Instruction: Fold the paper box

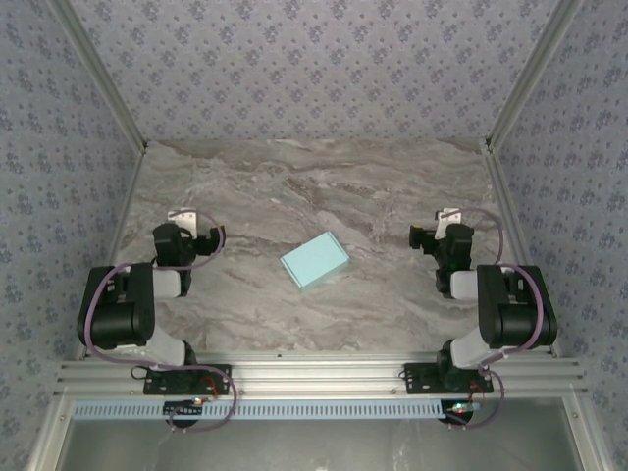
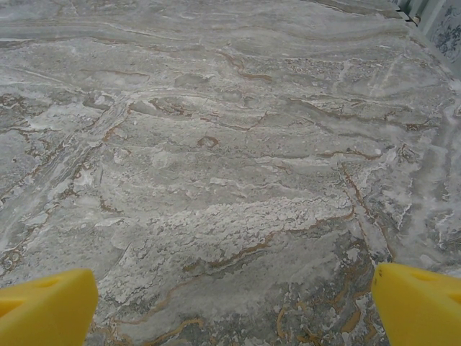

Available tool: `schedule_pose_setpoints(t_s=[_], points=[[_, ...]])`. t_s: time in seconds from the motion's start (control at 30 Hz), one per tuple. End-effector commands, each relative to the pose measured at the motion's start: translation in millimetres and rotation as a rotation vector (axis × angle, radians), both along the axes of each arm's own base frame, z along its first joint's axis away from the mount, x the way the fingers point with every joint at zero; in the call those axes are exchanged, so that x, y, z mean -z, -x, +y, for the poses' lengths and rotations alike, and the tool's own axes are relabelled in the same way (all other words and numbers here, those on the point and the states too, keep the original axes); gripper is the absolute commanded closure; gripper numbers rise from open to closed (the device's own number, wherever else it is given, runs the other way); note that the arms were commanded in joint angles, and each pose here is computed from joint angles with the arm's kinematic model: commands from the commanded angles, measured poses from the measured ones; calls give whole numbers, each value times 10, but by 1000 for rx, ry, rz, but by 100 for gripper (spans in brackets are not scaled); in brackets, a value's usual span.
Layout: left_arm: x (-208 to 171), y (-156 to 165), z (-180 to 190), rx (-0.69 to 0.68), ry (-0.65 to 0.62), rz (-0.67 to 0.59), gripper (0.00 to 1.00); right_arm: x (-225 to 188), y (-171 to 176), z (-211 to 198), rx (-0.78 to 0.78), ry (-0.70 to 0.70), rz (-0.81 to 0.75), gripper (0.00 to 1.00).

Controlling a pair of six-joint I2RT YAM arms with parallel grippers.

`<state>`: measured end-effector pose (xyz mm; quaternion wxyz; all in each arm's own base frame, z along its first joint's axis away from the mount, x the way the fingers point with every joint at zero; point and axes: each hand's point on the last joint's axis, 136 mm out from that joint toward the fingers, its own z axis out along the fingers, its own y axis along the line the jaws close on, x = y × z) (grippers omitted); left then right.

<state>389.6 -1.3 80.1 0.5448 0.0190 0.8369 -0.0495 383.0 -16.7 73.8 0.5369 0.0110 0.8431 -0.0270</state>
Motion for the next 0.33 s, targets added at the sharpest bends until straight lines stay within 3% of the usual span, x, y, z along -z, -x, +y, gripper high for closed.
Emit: schedule_pose_setpoints(t_s=[0.0,0.3], points=[[-99,-56,-25,7,5,-37,1,-90,-85,-17,9,1,-22,0],[-98,-57,-29,8,5,-37,1,-94,-79,-17,8,-2,-27,0]])
